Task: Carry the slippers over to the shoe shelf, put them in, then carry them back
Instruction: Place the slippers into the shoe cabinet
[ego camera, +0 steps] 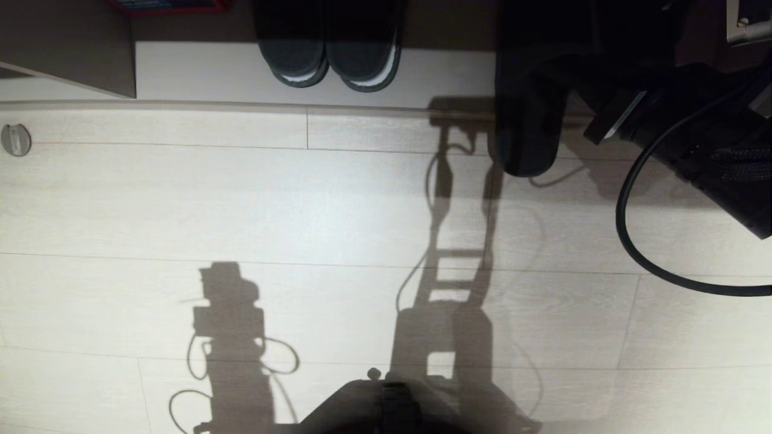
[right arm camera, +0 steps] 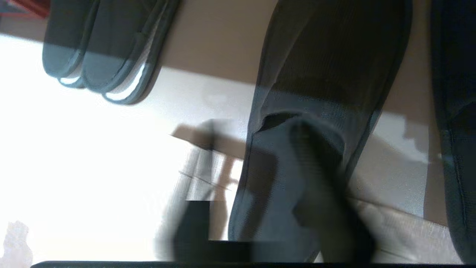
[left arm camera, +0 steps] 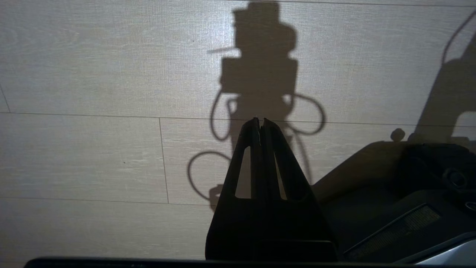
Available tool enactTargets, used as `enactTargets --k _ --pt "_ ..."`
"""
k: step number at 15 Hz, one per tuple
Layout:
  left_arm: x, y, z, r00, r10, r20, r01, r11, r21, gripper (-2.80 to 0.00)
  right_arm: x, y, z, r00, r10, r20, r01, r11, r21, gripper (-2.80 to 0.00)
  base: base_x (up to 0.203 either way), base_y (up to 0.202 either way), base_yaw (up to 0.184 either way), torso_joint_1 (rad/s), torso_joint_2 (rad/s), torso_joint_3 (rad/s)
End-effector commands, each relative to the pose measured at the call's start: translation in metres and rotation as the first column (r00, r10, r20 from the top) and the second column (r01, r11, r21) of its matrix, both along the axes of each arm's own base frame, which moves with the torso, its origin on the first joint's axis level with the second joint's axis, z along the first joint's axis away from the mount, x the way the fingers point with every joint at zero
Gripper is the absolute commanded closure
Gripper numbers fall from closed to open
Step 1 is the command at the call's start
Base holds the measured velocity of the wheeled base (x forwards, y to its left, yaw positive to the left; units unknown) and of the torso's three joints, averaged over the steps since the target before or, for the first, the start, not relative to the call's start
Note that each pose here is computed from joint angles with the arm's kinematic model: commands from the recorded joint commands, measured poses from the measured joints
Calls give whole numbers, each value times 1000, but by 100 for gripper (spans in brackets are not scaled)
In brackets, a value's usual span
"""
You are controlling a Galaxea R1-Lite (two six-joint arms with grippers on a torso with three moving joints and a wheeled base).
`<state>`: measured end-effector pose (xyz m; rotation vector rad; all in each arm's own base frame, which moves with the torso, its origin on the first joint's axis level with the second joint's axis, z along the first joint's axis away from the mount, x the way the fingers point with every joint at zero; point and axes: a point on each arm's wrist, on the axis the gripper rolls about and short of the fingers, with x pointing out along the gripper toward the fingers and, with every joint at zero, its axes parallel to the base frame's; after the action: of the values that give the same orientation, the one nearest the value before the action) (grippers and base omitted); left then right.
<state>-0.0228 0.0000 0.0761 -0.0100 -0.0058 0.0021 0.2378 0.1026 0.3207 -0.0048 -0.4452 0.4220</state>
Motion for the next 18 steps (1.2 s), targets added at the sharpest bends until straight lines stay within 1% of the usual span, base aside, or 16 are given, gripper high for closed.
enactTargets --k 1,3,4,6,8,10,14,17,18 --pt "0 0 0 1000 1 0 -1 1000 -1 0 17 9 -6 1000 3 -18 -3 1000 -7 0 0 0 0 0 0 0" --pt "0 0 0 1000 1 0 -1 1000 -1 0 37 19 -5 1000 -21 -17 21 1000 4 0 0 0 0 0 0 0" --pt "0 0 0 1000 1 0 -1 1000 -1 0 38 19 -5 1000 -26 -17 27 1000 6 0 0 0 0 0 0 0" --pt "0 0 0 1000 1 0 -1 1000 -1 0 55 25 -12 998 -45 -32 45 999 -4 0 0 0 0 0 0 0" --pt "0 0 0 1000 0 0 0 1000 -1 0 70 28 -7 997 -82 6 82 997 12 0 0 0 0 0 0 0" --pt "0 0 0 1000 1 2 -1 1000 -1 0 73 28 7 994 -93 65 91 995 41 0 0 0 0 0 0 0" --pt "0 0 0 1000 -1 0 1 1000 -1 0 79 14 19 984 -137 110 133 990 42 0 0 0 0 0 0 0" --pt "0 0 0 1000 1 0 -1 1000 -1 0 81 9 23 982 -155 109 152 988 38 0 0 0 0 0 0 0" --pt "0 0 0 1000 1 2 -1 1000 -1 0 83 5 26 978 -168 122 164 986 40 0 0 0 0 0 0 0"
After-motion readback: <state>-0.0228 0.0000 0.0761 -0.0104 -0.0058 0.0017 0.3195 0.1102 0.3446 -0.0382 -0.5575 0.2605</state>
